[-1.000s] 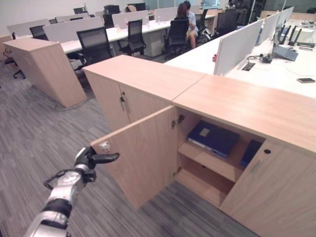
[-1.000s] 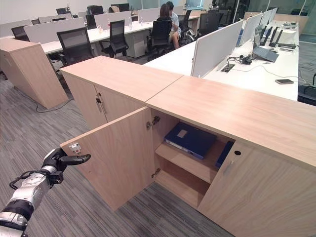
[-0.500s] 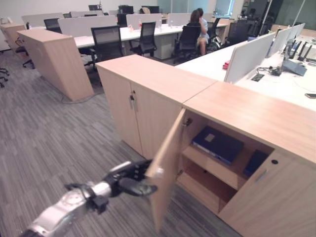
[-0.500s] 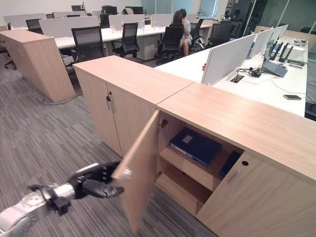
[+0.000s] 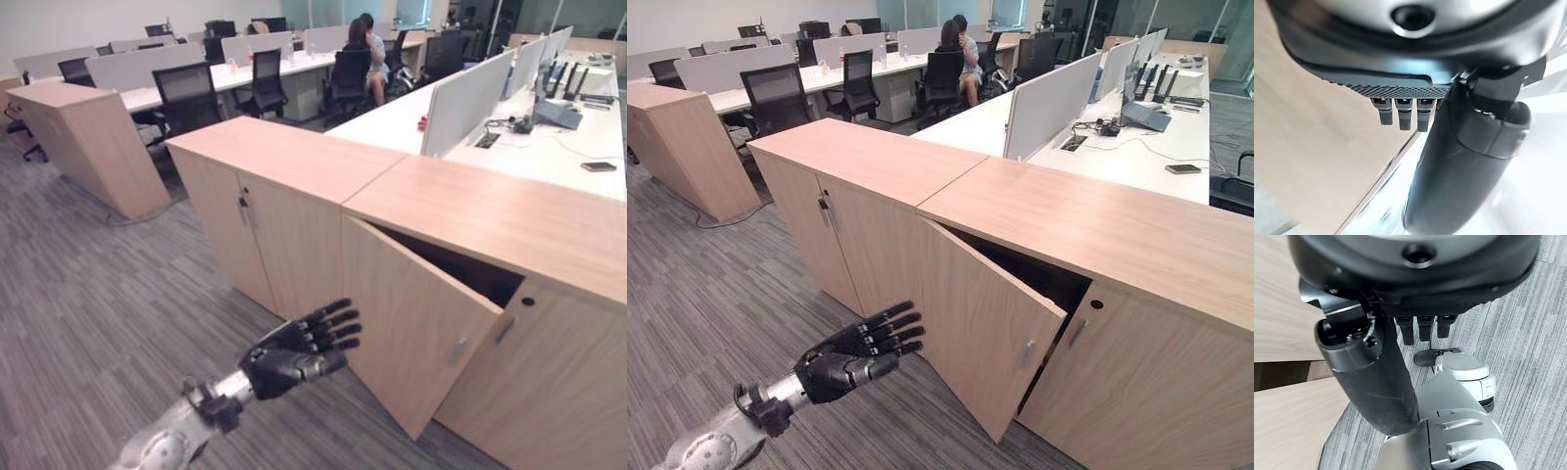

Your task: Put the empty folder in the office cabinet

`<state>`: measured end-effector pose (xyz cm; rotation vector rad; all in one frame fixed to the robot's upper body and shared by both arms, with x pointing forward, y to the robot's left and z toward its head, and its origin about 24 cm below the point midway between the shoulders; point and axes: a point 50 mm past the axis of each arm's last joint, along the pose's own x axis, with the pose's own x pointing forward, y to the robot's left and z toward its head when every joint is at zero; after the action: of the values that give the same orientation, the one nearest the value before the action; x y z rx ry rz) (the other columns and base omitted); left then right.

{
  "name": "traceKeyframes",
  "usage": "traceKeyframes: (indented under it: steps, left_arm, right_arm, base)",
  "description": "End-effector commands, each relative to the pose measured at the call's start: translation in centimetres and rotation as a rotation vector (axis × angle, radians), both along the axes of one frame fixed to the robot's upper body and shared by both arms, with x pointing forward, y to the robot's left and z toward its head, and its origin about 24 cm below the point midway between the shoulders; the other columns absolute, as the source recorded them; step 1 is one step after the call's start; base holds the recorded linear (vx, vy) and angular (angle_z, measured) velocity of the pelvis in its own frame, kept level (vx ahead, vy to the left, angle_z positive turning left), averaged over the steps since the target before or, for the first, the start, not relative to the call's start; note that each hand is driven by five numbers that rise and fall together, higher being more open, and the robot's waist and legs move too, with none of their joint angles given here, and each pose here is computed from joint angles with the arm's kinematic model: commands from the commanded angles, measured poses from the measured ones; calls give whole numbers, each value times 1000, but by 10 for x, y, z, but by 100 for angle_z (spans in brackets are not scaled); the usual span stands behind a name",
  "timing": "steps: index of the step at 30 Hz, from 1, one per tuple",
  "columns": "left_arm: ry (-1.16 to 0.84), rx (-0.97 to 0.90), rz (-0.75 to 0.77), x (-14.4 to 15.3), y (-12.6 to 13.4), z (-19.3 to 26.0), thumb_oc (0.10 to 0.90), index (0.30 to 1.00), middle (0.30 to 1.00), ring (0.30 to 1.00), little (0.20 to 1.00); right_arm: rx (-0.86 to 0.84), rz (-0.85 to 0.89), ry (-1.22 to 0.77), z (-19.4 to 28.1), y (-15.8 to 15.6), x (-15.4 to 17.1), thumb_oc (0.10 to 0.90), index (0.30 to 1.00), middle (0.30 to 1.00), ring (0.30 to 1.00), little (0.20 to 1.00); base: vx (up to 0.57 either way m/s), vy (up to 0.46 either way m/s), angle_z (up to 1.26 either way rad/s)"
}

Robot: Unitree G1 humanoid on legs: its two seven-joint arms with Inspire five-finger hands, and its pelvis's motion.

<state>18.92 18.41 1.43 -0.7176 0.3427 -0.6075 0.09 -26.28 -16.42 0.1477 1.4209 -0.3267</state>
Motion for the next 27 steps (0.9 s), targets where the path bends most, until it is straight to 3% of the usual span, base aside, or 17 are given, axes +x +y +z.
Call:
traceKeyframes:
  steps: [1,6,9,10,13,16,19,21,23,27]
  left_arm:
    - [-197,-34,202,25,22,34,800,900,900,900,900]
    - [-2,152,379,3,48,-18,800,900,900,900,900]
    - [186,376,585,-20,68,-68,800,900,900,900,900]
    - [186,375,586,-20,68,-68,800,900,900,900,900]
    - [317,612,633,-30,75,-102,800,900,900,900,900]
    - [504,725,598,-52,75,-133,800,900,900,900,900]
    - [773,817,522,-93,73,-164,800,900,900,900,900]
    - [825,854,492,-103,73,-169,800,900,900,900,900]
    - [935,970,328,-138,63,-180,800,900,900,900,900]
    - [938,975,292,-142,54,-182,800,900,900,900,900]
  right_arm:
    - [57,29,-16,-6,21,18,800,900,900,900,900]
    - [41,2,-11,-4,16,21,800,900,900,900,900]
    - [41,-36,-34,-5,19,25,800,900,900,900,900]
    - [41,-36,-34,-5,19,26,800,900,900,900,900]
    - [47,-57,-51,-6,24,29,800,900,900,900,900]
    - [34,-63,-58,-6,24,31,800,900,900,900,900]
    - [31,-68,-48,-6,24,31,800,900,900,900,900]
    - [30,-69,-51,-6,24,32,800,900,900,900,900]
    - [20,-70,-53,-6,25,34,800,900,900,900,900]
    - [18,-92,-55,-6,25,34,800,900,900,900,900]
  base:
    - [-17,-4,-4]
    - [-3,-2,-3]
    - [-6,-13,-9]
    - [0,0,0]
    - [0,0,0]
    - [-2,-3,-1]
    - [14,-5,-8]
    - [27,0,-12]
    - [51,-3,-14]
    - [10,-7,-6]
